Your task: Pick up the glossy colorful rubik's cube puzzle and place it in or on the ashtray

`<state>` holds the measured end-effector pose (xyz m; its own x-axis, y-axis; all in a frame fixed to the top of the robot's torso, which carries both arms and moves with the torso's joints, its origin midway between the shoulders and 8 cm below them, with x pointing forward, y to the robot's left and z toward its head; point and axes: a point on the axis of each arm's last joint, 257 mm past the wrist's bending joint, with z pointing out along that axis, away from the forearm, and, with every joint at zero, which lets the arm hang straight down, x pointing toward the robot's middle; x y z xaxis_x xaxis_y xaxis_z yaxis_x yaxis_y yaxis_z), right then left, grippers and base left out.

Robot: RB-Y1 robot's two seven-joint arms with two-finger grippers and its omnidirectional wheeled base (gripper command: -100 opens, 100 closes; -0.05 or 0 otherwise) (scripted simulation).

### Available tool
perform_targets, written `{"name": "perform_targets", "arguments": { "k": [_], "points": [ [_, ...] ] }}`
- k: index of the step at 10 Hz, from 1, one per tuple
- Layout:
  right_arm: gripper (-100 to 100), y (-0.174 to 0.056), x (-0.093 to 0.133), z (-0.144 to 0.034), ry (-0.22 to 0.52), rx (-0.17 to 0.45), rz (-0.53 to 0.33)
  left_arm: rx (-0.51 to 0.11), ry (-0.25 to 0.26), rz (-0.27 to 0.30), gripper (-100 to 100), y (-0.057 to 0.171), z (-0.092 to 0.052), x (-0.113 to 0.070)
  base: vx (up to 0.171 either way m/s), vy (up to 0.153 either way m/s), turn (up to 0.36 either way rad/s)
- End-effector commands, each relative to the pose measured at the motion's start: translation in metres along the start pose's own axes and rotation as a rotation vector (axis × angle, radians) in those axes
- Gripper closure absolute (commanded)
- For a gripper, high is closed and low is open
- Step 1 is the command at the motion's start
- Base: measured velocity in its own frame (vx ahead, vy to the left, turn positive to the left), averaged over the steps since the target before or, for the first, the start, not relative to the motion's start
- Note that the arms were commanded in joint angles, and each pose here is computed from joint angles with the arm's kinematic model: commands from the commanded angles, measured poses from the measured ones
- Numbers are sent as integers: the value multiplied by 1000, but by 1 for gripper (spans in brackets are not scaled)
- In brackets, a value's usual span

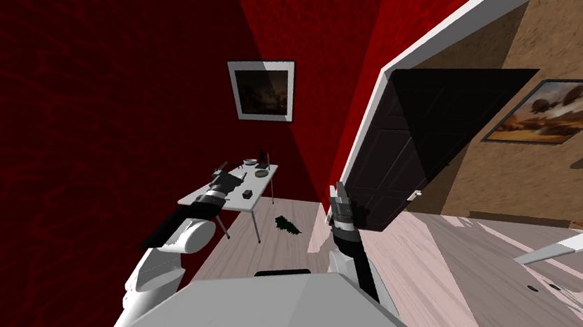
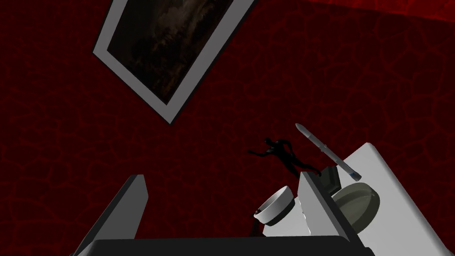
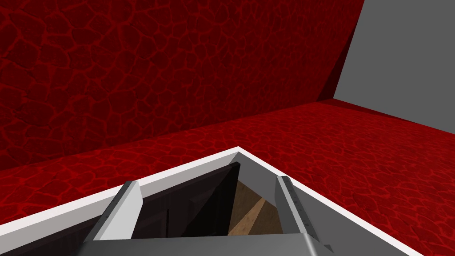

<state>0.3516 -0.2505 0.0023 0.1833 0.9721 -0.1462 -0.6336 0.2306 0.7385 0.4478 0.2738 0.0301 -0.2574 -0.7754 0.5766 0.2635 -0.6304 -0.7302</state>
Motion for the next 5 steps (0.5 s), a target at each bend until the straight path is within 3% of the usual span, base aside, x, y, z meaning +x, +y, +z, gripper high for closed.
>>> {"name": "perform_targets", "arguments": {
  "k": [1,3,4,5],
  "points": [
    [0,0,0,0,0,0,0,-32,-14,-51,-100,4,3,-5,81,-73,30],
    [0,0,0,0,0,0,0,-78,-37,-51,-100,16,2,-11,41,-42,8],
    [0,0,0,0,0,0,0,-99,-48,-92,-100,17,4,-16,41,-48,34],
    [0,0,0,0,0,0,0,-118,-58,-92,-100,22,3,-18,49,-51,29]
  ]
}}
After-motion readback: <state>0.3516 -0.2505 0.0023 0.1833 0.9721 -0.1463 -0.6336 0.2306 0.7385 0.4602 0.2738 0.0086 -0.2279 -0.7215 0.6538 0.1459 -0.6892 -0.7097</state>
